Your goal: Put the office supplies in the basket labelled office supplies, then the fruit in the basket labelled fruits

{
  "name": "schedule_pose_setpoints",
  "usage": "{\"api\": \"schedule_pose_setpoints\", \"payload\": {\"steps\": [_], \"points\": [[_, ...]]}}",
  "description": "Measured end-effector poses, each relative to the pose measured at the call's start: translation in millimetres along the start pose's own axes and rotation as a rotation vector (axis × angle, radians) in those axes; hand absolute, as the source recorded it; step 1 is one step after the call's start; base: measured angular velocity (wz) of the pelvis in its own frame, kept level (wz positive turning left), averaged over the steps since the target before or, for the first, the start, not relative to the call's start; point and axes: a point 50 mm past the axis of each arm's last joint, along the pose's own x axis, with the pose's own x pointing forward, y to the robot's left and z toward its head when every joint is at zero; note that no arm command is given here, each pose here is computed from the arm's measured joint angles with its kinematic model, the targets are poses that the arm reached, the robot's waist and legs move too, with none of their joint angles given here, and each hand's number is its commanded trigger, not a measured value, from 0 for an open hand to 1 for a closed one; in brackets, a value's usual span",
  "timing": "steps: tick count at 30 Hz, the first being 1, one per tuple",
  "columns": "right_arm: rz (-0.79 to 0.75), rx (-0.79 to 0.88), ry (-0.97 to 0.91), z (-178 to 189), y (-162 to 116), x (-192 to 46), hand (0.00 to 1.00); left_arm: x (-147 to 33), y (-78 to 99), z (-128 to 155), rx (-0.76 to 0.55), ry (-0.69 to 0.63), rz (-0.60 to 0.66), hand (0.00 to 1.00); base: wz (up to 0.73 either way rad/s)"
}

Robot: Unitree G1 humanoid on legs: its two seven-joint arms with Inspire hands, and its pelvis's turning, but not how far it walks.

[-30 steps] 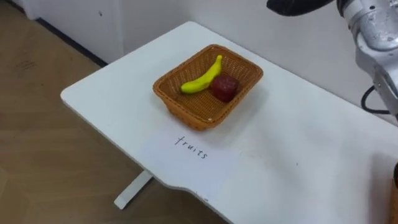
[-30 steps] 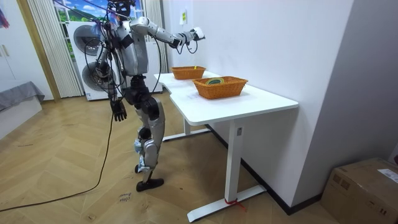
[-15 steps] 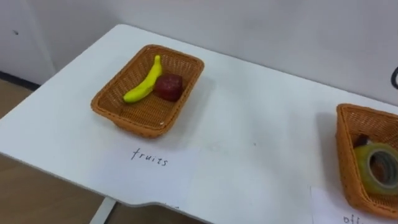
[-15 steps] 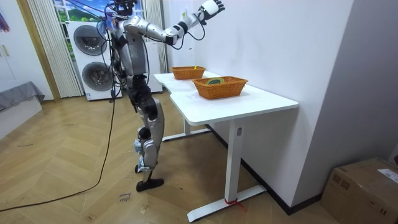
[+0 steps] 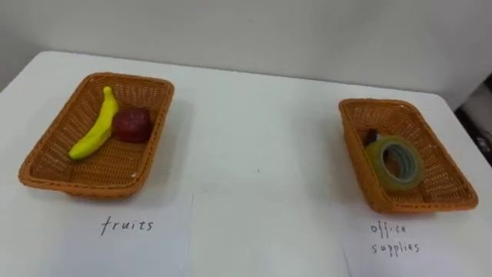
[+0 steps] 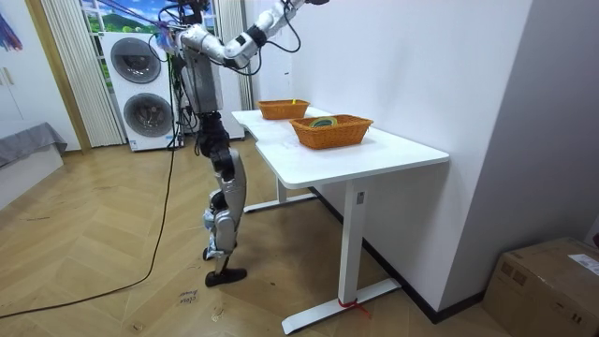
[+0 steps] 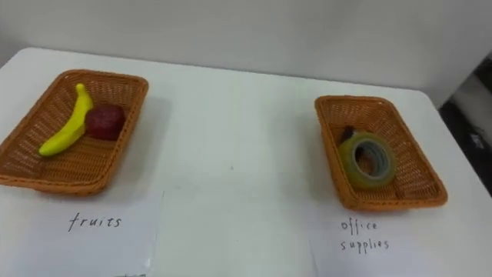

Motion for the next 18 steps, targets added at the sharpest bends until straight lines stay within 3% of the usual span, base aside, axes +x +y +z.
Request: {"api": "schedule_pose_setpoints", "payload": {"steps": [7,18], "points": [[-0.231,0.006,0.082,-25,-51,-18,0.00,-1.9,0.6,-7,-0.008,0.000,0.004,0.00,-0.18],[-0.625,-0.207,0.325,-89,-133,-79,0.00,-2.6,1.7,-11,-0.033,-0.016,0.011,0.00,-0.15]]}}
